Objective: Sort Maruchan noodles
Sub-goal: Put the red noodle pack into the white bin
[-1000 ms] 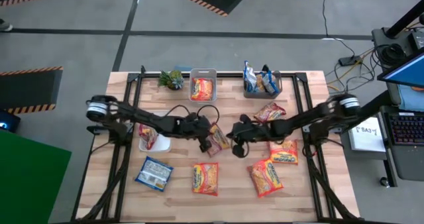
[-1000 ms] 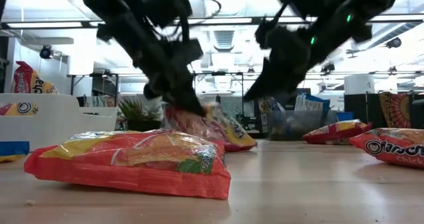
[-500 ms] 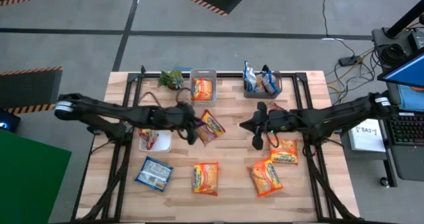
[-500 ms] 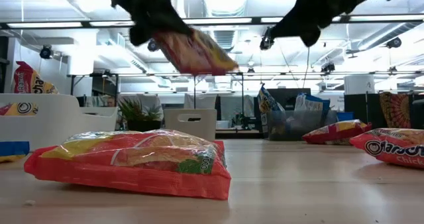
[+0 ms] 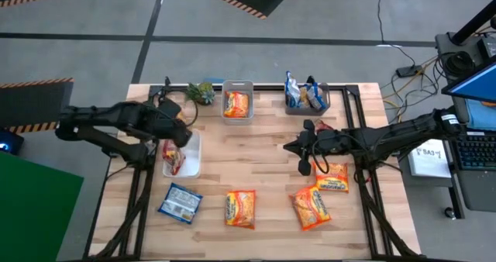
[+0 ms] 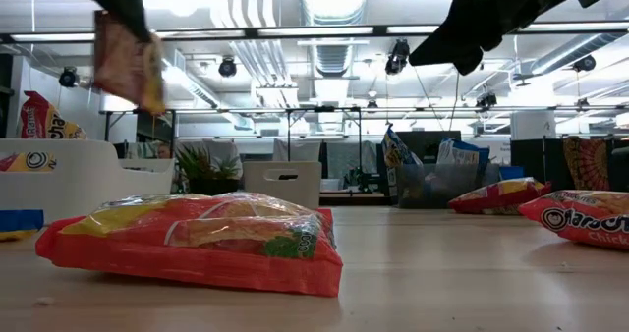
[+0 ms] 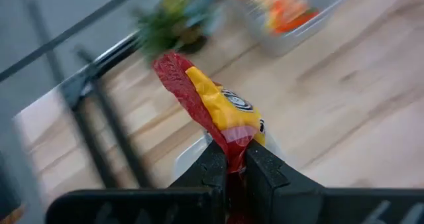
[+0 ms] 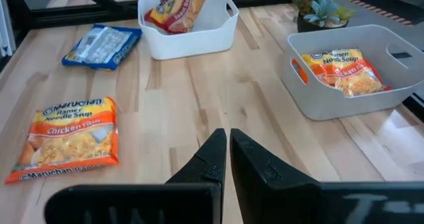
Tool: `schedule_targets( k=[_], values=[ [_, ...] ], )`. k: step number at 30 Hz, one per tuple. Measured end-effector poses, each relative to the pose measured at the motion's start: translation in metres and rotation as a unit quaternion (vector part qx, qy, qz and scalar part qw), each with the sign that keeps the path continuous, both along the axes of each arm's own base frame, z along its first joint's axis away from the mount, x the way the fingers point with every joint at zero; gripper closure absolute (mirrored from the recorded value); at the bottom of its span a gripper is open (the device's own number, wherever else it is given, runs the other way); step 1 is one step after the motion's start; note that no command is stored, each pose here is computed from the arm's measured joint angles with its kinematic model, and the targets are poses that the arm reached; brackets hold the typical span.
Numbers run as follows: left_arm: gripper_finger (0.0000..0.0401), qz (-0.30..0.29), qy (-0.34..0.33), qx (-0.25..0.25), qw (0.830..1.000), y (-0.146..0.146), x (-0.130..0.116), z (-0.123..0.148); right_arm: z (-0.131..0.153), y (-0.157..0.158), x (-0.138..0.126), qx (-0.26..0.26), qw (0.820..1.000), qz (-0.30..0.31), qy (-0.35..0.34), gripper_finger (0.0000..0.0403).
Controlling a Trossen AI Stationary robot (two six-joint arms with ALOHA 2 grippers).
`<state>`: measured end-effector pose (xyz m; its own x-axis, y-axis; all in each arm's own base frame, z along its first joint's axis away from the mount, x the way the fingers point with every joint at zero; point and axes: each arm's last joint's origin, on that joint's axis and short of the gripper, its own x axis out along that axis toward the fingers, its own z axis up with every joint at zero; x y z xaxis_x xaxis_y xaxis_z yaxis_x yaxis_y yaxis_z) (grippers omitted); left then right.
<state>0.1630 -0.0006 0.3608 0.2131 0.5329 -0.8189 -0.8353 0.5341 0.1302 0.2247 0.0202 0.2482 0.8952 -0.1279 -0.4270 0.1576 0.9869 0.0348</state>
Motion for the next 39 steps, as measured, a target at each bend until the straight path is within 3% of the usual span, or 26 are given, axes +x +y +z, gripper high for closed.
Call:
schedule_targets(
  k=[5,10,17,23,31,36,39],
  values=[
    [0.0394,-0.004,0.02,-0.035,0.999,-0.003,0.013,-0.021,-0.001,0.0,0.001,-0.003,1.0,0.001,0.002,0.039],
    [0.0391,0.038,0.1,-0.033,0.994,-0.004,0.021,-0.067,-0.001,0.0,0.001,0.002,1.0,-0.001,0.001,0.039],
    [0.0375,0.065,0.199,-0.056,0.976,-0.008,0.037,-0.122,-0.001,0.0,0.0,0.001,1.0,-0.001,0.003,0.039],
    [0.0366,0.068,0.263,-0.046,0.961,-0.009,0.052,-0.15,-0.001,0.0,0.0,0.003,1.0,-0.002,0.003,0.039],
    [0.0301,0.04,0.296,-0.054,0.953,-0.011,0.062,-0.154,-0.001,0.0,0.0,0.022,1.0,-0.011,0.002,0.039],
    [0.0248,0.012,0.274,-0.057,0.96,-0.011,0.066,-0.138,-0.007,0.002,-0.002,0.054,0.998,-0.02,0.007,0.039],
    [0.0228,-0.018,0.246,-0.018,0.969,-0.011,0.075,-0.123,-0.014,0.007,-0.004,0.082,0.996,-0.02,0.014,0.039]
  ],
)
